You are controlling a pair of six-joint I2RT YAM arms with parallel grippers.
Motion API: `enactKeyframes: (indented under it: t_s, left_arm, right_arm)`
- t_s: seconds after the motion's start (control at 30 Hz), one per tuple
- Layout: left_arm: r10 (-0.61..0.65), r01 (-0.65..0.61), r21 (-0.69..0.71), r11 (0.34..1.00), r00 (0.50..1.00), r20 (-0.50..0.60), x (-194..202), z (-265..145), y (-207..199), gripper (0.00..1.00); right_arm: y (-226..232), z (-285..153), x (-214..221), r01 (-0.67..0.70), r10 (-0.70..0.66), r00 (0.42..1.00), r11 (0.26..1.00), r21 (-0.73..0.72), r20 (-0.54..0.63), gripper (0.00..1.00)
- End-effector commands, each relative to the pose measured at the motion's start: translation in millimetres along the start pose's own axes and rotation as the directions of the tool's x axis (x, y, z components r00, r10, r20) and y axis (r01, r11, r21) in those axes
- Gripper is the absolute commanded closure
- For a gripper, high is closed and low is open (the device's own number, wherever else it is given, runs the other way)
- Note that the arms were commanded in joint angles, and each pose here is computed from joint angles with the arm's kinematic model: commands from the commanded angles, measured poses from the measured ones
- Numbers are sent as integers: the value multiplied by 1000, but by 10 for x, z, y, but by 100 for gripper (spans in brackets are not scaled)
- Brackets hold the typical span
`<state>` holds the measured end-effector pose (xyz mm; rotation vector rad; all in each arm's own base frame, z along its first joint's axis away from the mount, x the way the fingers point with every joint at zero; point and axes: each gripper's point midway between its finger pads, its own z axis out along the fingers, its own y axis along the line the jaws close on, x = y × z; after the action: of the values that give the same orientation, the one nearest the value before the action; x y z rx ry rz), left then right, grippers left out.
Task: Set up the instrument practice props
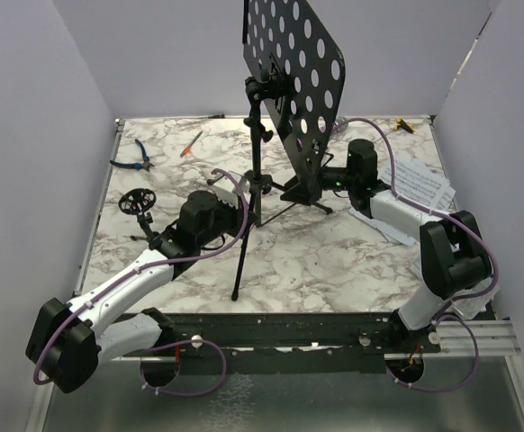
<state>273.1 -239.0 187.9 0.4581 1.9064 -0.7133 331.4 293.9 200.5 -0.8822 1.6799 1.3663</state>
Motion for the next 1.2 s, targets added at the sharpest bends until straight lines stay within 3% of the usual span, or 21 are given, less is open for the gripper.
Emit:
enactKeyframes:
  t_s: [0.0, 0.23, 0.43, 0.83, 1.17]
  left_arm:
    - [43, -44, -27, 999, 999, -28, 30, 49, 75, 100]
    - [102, -102, -33, 994, 995, -25, 15, 47, 95, 100]
    - [143, -143, -54, 988, 990, -1, -33, -6, 135, 100]
    - [174, -170, -115, 979, 984, 25, -96, -7, 244, 100]
    - [278, -263, -187, 947, 959, 58, -231, 103, 396, 100]
  right_arm:
    - [90, 42, 268, -42, 39, 997, 998, -43, -70, 41]
    - [137, 16, 324, -41, 38, 997, 998, -44, -65, 61]
    - [205, 14, 375, -36, 32, 997, 997, -64, -70, 69]
    - [373, -36, 499, -13, 4, 995, 996, -85, -105, 98]
    - [622, -223, 615, -15, 9, 993, 999, -52, -116, 100]
